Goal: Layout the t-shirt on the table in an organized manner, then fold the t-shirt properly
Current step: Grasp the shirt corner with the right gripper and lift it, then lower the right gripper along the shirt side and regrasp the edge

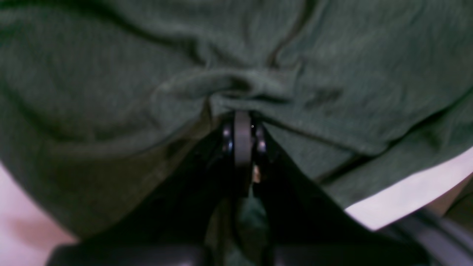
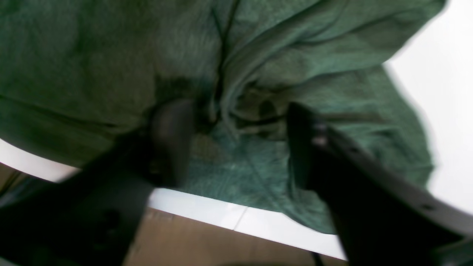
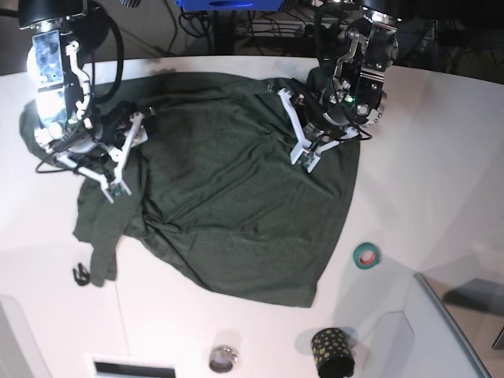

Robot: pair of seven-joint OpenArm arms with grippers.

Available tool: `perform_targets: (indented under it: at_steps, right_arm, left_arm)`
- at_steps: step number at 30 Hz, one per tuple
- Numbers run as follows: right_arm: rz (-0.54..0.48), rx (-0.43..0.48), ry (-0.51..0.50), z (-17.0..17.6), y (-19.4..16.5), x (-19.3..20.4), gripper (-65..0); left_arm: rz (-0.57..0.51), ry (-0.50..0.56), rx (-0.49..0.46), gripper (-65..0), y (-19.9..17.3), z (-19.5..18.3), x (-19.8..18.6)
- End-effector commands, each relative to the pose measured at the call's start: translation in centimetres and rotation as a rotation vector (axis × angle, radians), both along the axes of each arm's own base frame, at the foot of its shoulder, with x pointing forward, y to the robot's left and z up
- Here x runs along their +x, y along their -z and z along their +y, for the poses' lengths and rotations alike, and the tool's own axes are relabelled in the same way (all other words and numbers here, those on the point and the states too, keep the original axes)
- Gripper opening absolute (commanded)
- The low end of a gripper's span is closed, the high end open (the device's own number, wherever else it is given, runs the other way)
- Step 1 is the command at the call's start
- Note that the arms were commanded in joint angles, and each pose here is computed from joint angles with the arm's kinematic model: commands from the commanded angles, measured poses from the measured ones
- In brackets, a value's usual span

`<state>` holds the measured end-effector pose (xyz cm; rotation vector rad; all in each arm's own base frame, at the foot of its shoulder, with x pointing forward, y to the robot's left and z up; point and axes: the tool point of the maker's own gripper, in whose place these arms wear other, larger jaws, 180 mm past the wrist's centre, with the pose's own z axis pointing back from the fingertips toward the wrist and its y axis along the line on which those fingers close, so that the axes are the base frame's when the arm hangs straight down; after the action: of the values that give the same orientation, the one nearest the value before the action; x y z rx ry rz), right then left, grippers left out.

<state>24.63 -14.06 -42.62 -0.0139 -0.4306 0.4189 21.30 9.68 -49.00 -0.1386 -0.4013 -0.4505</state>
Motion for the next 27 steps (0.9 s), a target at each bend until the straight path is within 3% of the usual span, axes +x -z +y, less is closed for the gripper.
perform_targets:
  at_steps: [1,5,8,12,14,19,27]
  right_arm:
    - [-0.122,0.011,-0.005,0.1,-3.0,2.2,-23.9]
    - [-0.321,0.017,0.118,-3.0,-9.0,6.7,-25.4]
    - [-0.295,0.062,0.282,-6.7,-8.0,11.0,-25.4]
    - [-0.200,0.223,0.472,-9.3,-3.4,15.7,-25.8]
    - [-0.187,0.279,0.505,-9.1,-1.6,17.1,-26.0]
    - [-0.144,0.315,0.550,-9.6,1.6,17.3,-26.1]
    - [-0.206,0.297,0.586,-12.2,1.1,17.3,-26.1]
  left_arm:
    - [-0.002,-0.002,0.022,-65.0,-0.4,0.6,0.0]
    - [-0.013,0.006,0.033,-65.0,-1.4,0.5,0.1]
    - [-0.026,0.008,0.032,-65.0,-1.9,0.5,0.2]
    - [-0.026,-0.026,0.032,-65.0,-1.9,1.2,0.2]
    - [-0.029,-0.039,0.030,-65.0,-2.0,1.5,0.4]
    - [-0.024,-0.082,0.047,-65.0,-1.9,3.2,0.1]
    - [-0.018,-0.099,0.060,-65.0,-1.7,4.0,-0.1]
